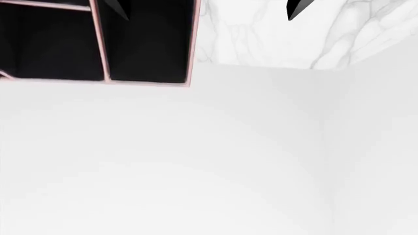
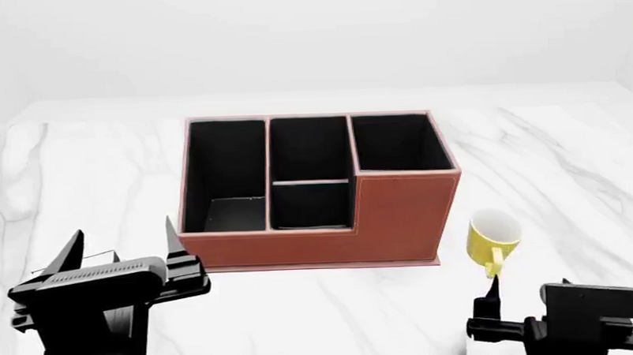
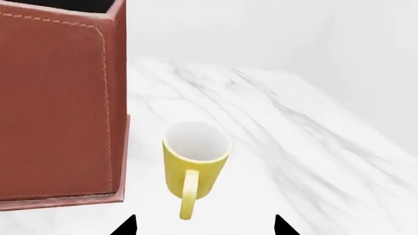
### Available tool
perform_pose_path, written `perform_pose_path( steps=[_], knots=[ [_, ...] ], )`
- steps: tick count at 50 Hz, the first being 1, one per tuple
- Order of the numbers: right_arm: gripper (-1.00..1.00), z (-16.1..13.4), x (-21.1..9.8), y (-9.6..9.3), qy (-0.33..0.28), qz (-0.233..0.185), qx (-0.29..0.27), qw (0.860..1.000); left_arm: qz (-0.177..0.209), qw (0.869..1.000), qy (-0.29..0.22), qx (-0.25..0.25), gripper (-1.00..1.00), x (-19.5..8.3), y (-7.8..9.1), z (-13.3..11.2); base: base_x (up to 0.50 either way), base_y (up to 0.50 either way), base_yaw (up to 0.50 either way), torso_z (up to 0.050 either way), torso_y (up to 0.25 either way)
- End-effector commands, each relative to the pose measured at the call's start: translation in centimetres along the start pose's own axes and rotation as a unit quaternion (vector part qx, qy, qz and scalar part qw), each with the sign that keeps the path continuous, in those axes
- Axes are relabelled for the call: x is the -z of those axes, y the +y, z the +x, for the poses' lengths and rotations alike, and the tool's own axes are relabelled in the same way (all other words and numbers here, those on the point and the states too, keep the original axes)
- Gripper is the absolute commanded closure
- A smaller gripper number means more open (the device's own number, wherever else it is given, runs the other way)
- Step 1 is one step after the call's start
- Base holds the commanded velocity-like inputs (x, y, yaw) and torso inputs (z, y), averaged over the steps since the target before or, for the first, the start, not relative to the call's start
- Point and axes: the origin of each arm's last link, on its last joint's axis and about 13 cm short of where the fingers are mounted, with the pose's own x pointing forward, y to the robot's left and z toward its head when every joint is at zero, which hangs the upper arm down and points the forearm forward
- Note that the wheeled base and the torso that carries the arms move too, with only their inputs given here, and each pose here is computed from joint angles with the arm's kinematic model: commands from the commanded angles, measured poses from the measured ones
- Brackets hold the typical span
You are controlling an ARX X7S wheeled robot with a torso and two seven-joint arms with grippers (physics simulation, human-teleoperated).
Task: Pick up the yellow and white mug and place it to the right of the caddy.
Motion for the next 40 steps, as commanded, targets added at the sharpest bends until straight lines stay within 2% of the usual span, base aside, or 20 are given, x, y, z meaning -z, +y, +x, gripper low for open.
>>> perform_pose_path(
  steps=[1, 9, 28, 35, 37, 40],
  knots=[
    [-1.00, -3.5, -1.3, -0.9, -0.037, -0.002, 0.004, 0.999, -0.001, 1.000, -0.003, -0.001, -1.00, -0.2, 0.1, -0.2, 0.00, 0.00, 0.00, 0.000, 0.000],
    [-1.00, -5.5, -2.4, -1.5, -0.072, -0.002, 0.014, 0.997, 0.002, 1.000, -0.013, -0.001, -1.00, -0.7, 0.1, -0.9, 0.00, 0.00, 0.00, 0.000, 0.000],
    [-1.00, -9.3, -5.0, -1.5, -0.143, -0.016, 0.025, 0.989, 0.004, 0.999, -0.044, -0.001, -1.00, -1.8, 0.4, -2.8, 0.00, 0.00, 0.00, 0.000, 0.000],
    [-1.00, -8.9, -5.2, -0.8, -0.151, -0.014, 0.015, 0.988, -0.003, 0.999, -0.035, 0.010, -1.00, -1.2, 0.1, -2.5, 0.00, 0.00, 0.00, 0.000, 0.000],
    [-1.00, -7.3, -4.3, 0.2, -0.147, -0.013, -0.008, 0.989, 0.000, 0.999, -0.007, 0.037, -1.00, 0.6, -1.0, -1.6, 0.00, 0.00, 0.00, 0.000, 0.000],
    [-1.00, -5.6, -3.5, 1.2, -0.139, -0.009, -0.024, 0.990, -0.003, 0.999, 0.006, 0.051, -1.00, 1.6, -1.7, -1.1, 0.00, 0.00, 0.00, 0.000, 0.000]
  ],
)
